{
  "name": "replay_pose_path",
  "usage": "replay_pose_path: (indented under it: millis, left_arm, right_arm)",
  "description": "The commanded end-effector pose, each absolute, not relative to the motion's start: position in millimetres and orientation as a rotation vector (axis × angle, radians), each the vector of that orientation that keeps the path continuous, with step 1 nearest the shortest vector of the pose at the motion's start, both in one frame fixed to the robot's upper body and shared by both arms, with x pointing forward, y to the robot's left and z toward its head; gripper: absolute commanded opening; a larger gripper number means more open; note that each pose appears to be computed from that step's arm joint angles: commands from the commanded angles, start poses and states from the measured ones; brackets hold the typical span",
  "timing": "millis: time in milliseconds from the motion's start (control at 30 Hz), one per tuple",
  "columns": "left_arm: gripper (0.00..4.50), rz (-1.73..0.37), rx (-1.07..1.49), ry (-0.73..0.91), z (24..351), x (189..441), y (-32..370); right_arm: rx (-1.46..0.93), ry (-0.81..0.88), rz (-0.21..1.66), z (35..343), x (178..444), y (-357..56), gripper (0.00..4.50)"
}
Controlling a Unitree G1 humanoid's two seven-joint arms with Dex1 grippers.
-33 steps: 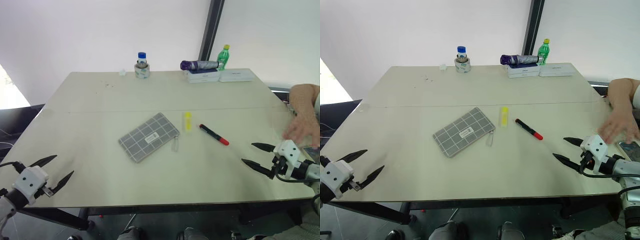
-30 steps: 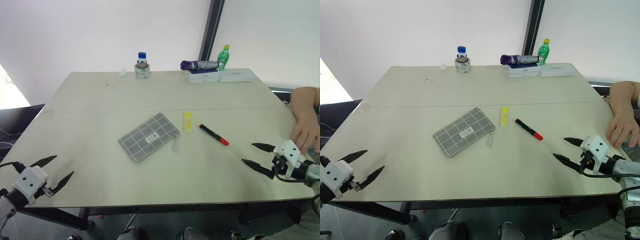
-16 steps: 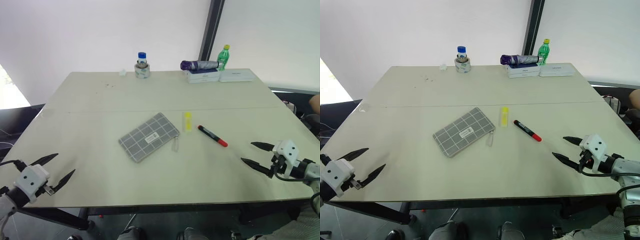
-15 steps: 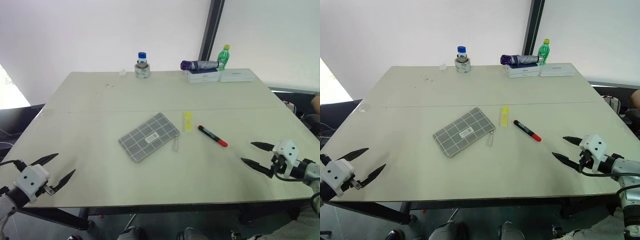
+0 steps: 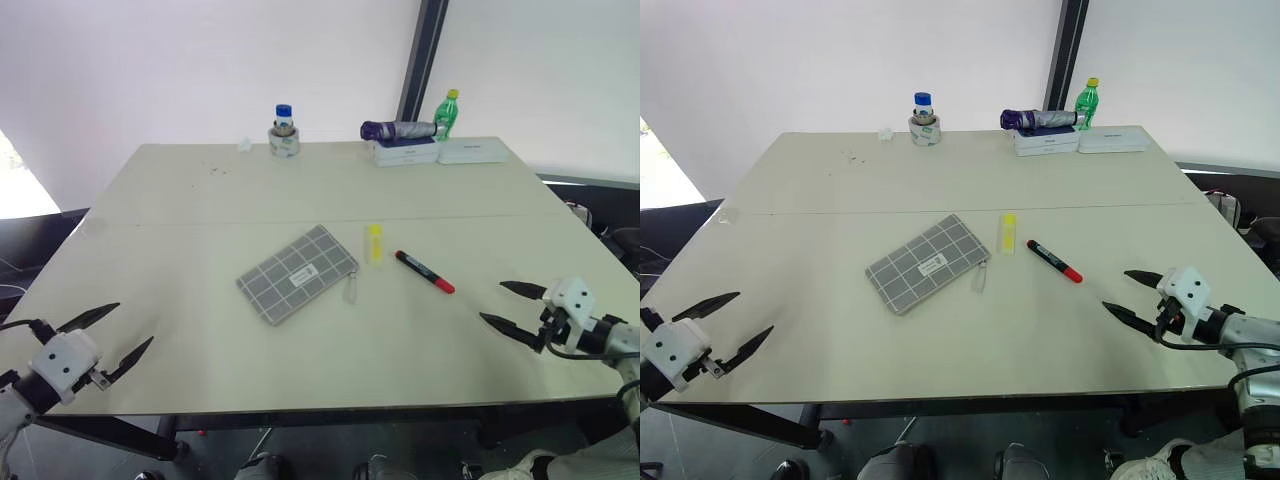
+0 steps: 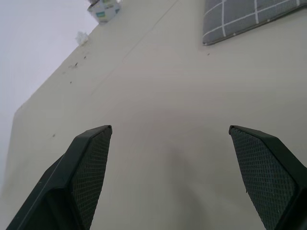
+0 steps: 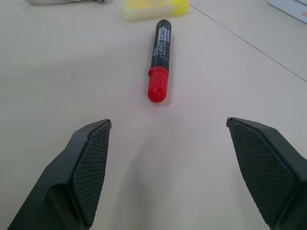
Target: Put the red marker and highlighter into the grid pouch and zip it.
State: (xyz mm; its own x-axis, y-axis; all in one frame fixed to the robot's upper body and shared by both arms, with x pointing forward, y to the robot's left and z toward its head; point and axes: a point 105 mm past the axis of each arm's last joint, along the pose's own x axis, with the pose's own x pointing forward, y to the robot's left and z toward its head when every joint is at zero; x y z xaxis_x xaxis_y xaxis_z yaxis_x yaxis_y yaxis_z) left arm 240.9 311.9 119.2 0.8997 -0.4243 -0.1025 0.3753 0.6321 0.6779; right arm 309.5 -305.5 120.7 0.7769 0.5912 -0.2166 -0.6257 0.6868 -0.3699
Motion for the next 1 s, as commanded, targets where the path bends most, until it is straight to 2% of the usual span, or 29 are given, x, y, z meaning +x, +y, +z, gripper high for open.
replay_pose_path:
  millis: [33, 67, 167, 367, 567, 667, 1000]
  left_arm:
    - [4.12, -0.51, 0.905, -0.154, 127, 256, 293]
    - [4.12, -0.523, 0.938, -0.178, 129, 261, 287]
    - [4.12, -0.603, 1.091, -0.286, 133, 281, 260]
    - [4.12, -0.74, 1.246, -0.389, 121, 306, 226]
    - [4.12, -0.859, 1.315, -0.451, 107, 309, 203]
    - [4.12, -0.888, 1.327, -0.476, 104, 309, 195]
    - [4.12, -0.936, 1.357, -0.502, 92, 317, 178]
  right_arm:
    - [-0.402, -0.023, 0.719, 146, 337, -268, 4.01]
    - [-0.388, -0.037, 0.736, 150, 345, -255, 4.01]
    - [-0.345, -0.103, 0.797, 160, 373, -197, 3.08]
    - [-0.41, -0.132, 0.78, 155, 411, -128, 0.05]
    - [-0.604, -0.017, 0.722, 126, 431, -113, 0.05]
    - [-0.617, -0.022, 0.699, 127, 435, -112, 0.05]
    - [-0.688, -0.005, 0.745, 111, 431, -99, 0.05]
